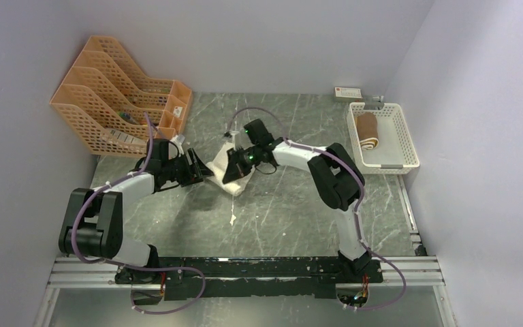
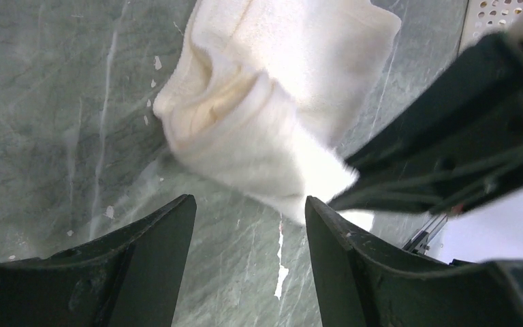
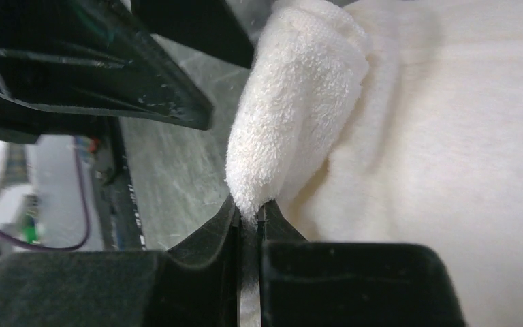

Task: Roll the towels
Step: Roll the towel at the center of the board.

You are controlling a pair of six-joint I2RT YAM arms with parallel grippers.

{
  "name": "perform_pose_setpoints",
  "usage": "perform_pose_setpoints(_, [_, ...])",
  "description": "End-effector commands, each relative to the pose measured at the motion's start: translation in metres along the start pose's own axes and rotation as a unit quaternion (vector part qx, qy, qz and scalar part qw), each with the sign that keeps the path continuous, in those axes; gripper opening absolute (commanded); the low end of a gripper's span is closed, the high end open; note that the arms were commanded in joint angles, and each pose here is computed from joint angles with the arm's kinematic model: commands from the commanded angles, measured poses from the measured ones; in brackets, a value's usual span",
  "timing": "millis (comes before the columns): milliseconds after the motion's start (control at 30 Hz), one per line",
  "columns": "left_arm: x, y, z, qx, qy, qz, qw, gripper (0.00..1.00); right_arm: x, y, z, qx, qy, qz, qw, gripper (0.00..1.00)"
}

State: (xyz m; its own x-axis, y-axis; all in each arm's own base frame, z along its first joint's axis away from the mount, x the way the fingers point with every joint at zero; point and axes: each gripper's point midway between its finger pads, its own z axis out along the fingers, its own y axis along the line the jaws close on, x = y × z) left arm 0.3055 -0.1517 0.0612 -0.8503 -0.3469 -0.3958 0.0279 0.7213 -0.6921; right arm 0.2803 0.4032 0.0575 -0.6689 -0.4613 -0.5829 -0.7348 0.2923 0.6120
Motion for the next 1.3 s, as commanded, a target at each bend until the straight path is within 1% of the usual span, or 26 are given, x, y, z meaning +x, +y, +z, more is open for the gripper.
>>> perform_pose_setpoints(0, [0.002, -0.010, -0.004, 0.017, 0.000, 0.005, 1.000, 0.72, -0.020, -0.006, -0.015, -0.085, -0.047, 0.071, 0.993, 0.00])
perform_pose_setpoints(67, [-0.001, -0.011, -0.004, 0.015, -0.004, 0.007, 1.000, 0.72, -0.021, -0.016, -0.016, -0.087, -0.046, 0.084, 0.992, 0.00])
perform_pose_setpoints(167, [-0.004, -0.012, -0.001, 0.016, -0.008, 0.009, 1.000, 0.72, -0.014, -0.034, -0.007, -0.077, -0.025, 0.098, 0.992, 0.00])
perform_pose_setpoints(333, [-0.011, -0.017, 0.010, 0.022, -0.016, 0.005, 1.000, 0.72, -0.005, -0.043, 0.004, -0.083, -0.010, 0.111, 0.990, 0.01])
perform_pose_setpoints(467, [-0.012, -0.023, 0.018, 0.024, -0.018, 0.009, 1.000, 0.72, -0.011, -0.035, 0.002, -0.091, -0.016, 0.104, 0.990, 0.00])
perform_pose_setpoints(633, [-0.009, -0.021, 0.025, 0.020, -0.018, 0.002, 1.000, 0.72, -0.021, -0.017, -0.002, -0.113, -0.032, 0.104, 0.988, 0.00])
perform_pose_setpoints(733, [-0.012, -0.021, 0.025, 0.018, -0.032, 0.000, 0.999, 0.72, -0.023, -0.007, -0.001, -0.134, -0.042, 0.107, 0.984, 0.00])
perform_pose_setpoints(933, [-0.018, -0.012, 0.031, 0.005, -0.053, -0.005, 0.999, 0.73, -0.011, -0.002, 0.011, -0.155, -0.027, 0.114, 0.981, 0.00])
perform_pose_setpoints(1033, [-0.015, -0.007, 0.039, 0.003, -0.046, -0.013, 0.999, 0.73, -0.006, 0.003, 0.016, -0.166, -0.021, 0.112, 0.980, 0.04])
perform_pose_setpoints(1167, [-0.006, 0.005, 0.051, -0.011, -0.025, -0.019, 0.999, 0.72, -0.002, 0.006, 0.018, -0.179, -0.015, 0.110, 0.978, 0.17])
perform_pose_setpoints(1267, [0.001, 0.017, 0.060, -0.037, -0.006, -0.010, 0.999, 0.70, 0.003, 0.005, 0.020, -0.176, -0.008, 0.110, 0.978, 0.21])
